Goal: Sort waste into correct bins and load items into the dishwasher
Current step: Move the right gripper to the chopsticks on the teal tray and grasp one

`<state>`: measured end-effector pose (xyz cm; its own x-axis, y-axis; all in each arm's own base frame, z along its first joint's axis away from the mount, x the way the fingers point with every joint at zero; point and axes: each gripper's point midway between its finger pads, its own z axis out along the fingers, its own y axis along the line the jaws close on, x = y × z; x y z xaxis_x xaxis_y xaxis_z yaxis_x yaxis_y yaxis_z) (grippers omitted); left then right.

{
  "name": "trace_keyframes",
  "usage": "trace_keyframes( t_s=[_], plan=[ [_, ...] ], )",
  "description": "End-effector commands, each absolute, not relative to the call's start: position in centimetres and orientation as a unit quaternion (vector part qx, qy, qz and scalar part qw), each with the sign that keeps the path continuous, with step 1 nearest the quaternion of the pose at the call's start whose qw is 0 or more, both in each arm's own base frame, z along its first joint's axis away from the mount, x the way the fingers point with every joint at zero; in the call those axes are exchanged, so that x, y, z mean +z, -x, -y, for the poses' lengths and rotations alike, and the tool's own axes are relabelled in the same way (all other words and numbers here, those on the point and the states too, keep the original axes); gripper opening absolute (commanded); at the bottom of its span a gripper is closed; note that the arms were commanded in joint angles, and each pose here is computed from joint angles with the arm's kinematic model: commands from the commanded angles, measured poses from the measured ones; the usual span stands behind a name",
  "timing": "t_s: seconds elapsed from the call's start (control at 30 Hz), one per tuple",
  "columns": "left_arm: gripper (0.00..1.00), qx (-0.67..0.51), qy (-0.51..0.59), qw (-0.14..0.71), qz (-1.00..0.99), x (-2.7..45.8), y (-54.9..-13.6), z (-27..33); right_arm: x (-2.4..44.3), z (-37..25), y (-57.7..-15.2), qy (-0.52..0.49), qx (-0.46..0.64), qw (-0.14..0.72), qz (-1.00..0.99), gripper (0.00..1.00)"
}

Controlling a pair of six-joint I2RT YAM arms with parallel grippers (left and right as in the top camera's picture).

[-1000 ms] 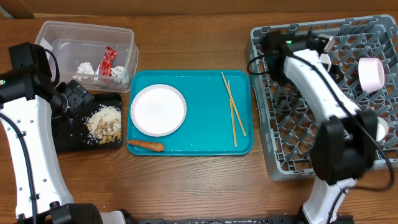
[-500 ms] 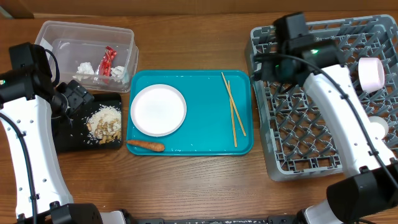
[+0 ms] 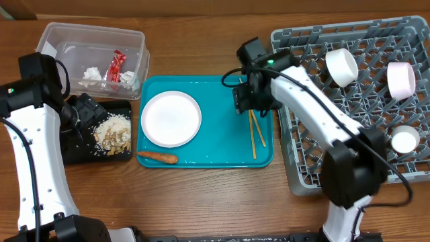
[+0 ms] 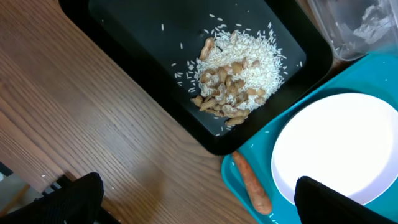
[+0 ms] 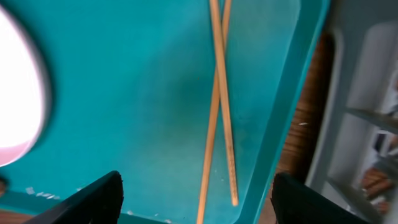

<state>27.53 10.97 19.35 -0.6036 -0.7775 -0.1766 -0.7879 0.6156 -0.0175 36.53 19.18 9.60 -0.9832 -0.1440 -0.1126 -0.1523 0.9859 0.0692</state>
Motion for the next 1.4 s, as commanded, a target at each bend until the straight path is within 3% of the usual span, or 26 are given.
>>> trace_keyframes(
  t_s=[0.0, 0.3, 0.37, 0.43, 0.53, 0.67, 0.9, 1.37],
  plan=[
    [1.00, 0.029, 0.440, 0.080, -0.894, 19.0, -27.4, -10.9, 6.0, -19.2, -36.2, 0.068, 0.030, 0.007, -0.997, 0.75],
    [1.00, 0.025, 0.440, 0.080, -0.894, 19.0, -27.5, -10.7, 0.9, -19.0, -35.7, 0.067, 0.008, -0.042, -0.997, 0.62],
    [1.00, 0.025, 0.440, 0.080, -0.894, 19.0, -27.5, -10.7, 0.5, -18.9, -35.5, 0.067, 0.005, -0.049, -0.997, 0.52],
    [1.00, 0.025, 0.440, 0.080, -0.894, 19.0, -27.5, -10.7, 0.4, -18.9, -35.4, 0.067, 0.004, -0.053, -0.996, 0.33],
    [1.00, 0.025, 0.440, 0.080, -0.894, 19.0, -27.5, -10.7, 0.4, -18.9, -35.2, 0.068, 0.002, -0.056, -0.996, 0.26],
    [1.00, 0.024, 0.440, 0.081, -0.894, 19.0, -27.5, -10.7, 0.6, -18.5, -34.5, 0.065, -0.005, -0.071, -0.995, 0.09],
    [1.00, 0.016, 0.439, 0.083, -0.895, 19.0, -27.8, -10.5, 1.5, -18.4, -34.5, 0.064, -0.003, -0.067, -0.996, 0.04],
    [1.00, 0.016, 0.439, 0.083, -0.894, 19.0, -27.8, -10.5, 4.5, -18.6, -33.8, 0.065, 0.015, -0.057, -0.996, 0.09]
  ],
)
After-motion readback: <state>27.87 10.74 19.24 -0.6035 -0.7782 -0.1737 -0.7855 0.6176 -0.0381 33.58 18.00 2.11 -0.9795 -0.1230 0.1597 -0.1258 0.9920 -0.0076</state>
